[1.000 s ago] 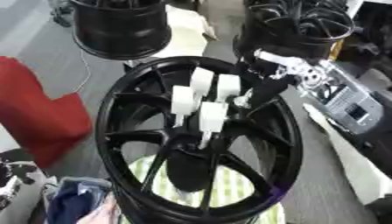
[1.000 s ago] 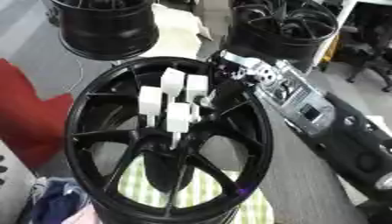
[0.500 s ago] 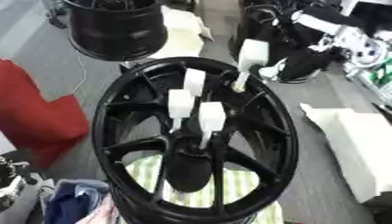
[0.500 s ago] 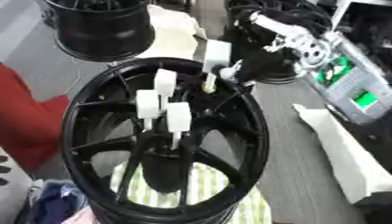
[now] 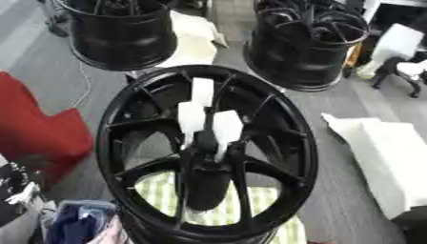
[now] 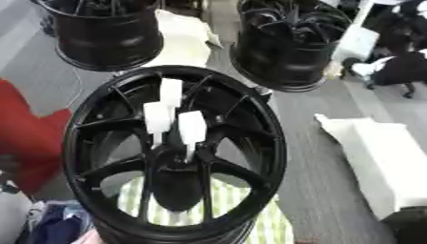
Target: Pull the pin out of the wheel hub.
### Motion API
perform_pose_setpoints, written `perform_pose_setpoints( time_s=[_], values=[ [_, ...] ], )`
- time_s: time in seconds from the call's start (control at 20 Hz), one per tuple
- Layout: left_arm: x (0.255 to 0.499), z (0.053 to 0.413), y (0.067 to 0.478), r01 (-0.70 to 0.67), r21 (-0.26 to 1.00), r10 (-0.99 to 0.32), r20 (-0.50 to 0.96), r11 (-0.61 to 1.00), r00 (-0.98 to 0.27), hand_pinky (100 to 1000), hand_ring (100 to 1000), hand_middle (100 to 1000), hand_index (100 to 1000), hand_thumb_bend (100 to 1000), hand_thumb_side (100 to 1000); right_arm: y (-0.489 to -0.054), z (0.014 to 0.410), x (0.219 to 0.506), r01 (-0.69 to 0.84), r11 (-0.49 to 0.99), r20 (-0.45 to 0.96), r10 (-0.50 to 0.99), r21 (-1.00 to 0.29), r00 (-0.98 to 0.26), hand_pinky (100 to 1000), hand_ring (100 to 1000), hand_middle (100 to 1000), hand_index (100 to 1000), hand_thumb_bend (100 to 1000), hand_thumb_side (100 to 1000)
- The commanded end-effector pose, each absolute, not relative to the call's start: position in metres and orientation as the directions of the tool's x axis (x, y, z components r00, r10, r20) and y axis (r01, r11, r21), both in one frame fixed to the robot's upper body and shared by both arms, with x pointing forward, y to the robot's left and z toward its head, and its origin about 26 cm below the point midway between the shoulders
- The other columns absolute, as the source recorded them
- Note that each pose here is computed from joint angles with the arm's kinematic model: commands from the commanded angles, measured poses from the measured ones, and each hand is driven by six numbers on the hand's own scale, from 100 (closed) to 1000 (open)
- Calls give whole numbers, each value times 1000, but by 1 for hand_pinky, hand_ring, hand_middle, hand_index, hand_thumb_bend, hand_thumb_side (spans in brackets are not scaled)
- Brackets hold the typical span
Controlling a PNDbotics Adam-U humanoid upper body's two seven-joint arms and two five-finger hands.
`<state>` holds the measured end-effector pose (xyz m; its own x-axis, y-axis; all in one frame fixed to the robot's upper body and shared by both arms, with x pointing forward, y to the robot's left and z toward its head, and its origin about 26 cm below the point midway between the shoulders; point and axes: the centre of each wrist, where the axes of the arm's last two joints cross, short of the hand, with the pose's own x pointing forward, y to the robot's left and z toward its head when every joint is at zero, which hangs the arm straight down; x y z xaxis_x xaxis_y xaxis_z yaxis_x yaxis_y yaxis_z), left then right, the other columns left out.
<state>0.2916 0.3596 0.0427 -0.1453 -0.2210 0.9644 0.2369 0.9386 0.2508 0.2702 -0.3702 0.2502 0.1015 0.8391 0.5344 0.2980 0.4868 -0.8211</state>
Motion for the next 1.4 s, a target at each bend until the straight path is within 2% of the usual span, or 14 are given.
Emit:
perform_pose_setpoints(
  time_s=[0.05,0.1,0.15,0.25,0.3,0.4,0.6,0.7,0.85,0.9,0.95,1.4],
  values=[
    [291,51,366,213,269,-237,957,939,-165,617,698,713,835,100,252,-397,227,259,481,404,559,795,-778,236,100,371,588,465,459,100],
    [291,51,366,212,268,-236,958,940,-165,617,698,713,835,100,252,-405,209,255,507,375,567,766,-776,302,100,371,588,465,459,100],
    [291,51,366,210,266,-234,958,941,-164,617,698,714,835,100,253,-414,190,251,526,348,579,724,-776,374,100,418,704,596,483,100],
    [291,50,366,207,264,-232,959,942,-164,617,698,714,835,100,254,-427,151,242,558,298,600,625,-774,499,100,497,851,773,552,135],
    [291,51,366,206,263,-231,959,943,-166,617,698,714,835,100,254,-431,135,237,575,277,611,578,-770,541,119,517,882,798,585,175],
    [292,51,366,202,261,-228,959,944,-169,616,698,713,835,100,254,-437,106,229,621,232,642,488,-748,591,150,539,913,804,617,223],
    [292,50,366,197,255,-223,960,947,-171,616,698,713,834,100,255,-439,58,212,745,135,739,324,-654,590,151,533,919,789,612,236],
    [291,50,366,195,254,-222,960,947,-172,616,698,713,834,100,255,-437,41,206,786,120,782,269,-607,563,143,522,907,776,597,226],
    [291,49,365,194,251,-220,960,948,-172,616,697,712,832,100,255,-433,21,199,828,125,829,218,-547,515,124,483,839,738,543,169],
    [291,49,365,193,250,-219,961,949,-172,615,697,711,831,100,245,-429,17,198,839,130,842,212,-528,497,120,476,832,730,760,100],
    [291,49,365,192,249,-218,961,949,-172,615,697,711,829,100,255,-425,14,199,852,135,855,208,-506,475,116,466,820,721,525,148],
    [291,46,364,193,246,-213,961,950,-176,615,697,710,827,100,256,-373,-8,222,926,251,955,169,-282,245,105,431,783,691,473,100]
  ],
)
